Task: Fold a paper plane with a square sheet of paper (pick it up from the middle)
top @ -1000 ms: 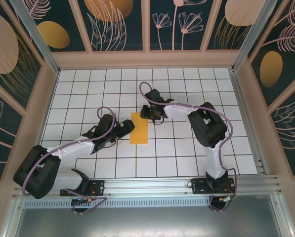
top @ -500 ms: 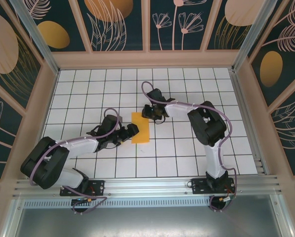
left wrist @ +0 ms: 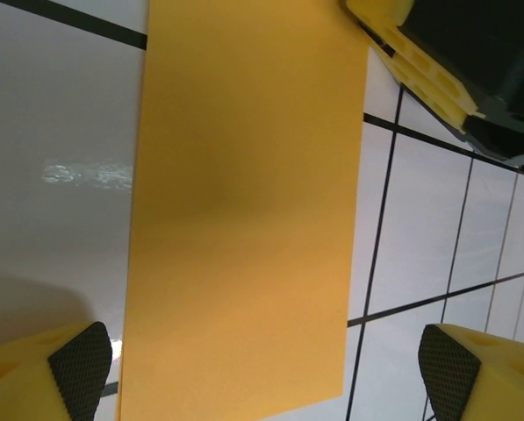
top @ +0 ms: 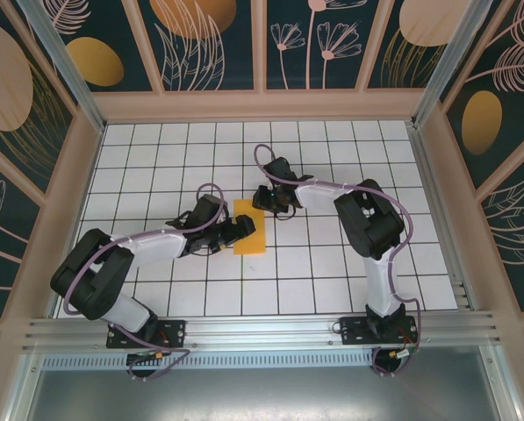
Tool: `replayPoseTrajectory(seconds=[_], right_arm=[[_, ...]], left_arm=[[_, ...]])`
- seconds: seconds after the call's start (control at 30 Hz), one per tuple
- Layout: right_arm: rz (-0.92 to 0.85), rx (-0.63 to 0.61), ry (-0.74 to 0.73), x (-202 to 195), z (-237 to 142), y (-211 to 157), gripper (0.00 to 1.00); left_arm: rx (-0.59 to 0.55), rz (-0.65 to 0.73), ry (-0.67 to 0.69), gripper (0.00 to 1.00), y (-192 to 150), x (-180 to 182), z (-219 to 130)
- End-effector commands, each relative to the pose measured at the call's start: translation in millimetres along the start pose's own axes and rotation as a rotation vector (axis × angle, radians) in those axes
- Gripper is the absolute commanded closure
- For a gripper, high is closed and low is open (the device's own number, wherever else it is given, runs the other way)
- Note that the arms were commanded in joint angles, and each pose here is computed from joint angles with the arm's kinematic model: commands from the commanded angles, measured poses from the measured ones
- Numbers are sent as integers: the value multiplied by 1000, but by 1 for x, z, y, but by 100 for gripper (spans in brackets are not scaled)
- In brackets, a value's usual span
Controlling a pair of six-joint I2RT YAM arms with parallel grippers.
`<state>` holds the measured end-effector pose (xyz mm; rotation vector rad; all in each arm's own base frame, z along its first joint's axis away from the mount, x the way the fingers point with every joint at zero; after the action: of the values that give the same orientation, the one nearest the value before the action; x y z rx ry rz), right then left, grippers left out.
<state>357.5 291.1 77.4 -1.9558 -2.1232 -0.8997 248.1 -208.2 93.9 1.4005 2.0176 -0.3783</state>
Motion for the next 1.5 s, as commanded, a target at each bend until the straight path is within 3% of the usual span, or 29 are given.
replayPoseTrajectory(seconds=[0.0, 0.8, 1.0, 1.47], right_arm=[[42, 93, -118, -38, 22, -26, 71], [48, 108, -114, -46, 28, -37, 70], [49, 118, -119, -49, 30, -42, 70], [61, 130, -130, -58, 35, -46, 70]], left_arm=[[18, 28, 98, 7, -4, 8, 5], [88, 128, 95, 10, -11, -20, 13], [15, 152, 282, 12, -2, -7, 3], [131, 243, 396, 13, -22, -5, 25]])
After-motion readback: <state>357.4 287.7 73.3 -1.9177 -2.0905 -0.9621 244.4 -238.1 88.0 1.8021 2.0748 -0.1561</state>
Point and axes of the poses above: each hand's point on the last joint's axis, 136 mm out from that joint toward the fingers, its own z axis out along the fingers, its own x axis along the line the jaws close on, y = z × x, the point moved 7 cm from there along -z, back along the fingers, and after that the axes turned 5 degrees about -z, right-handed, at the moved point
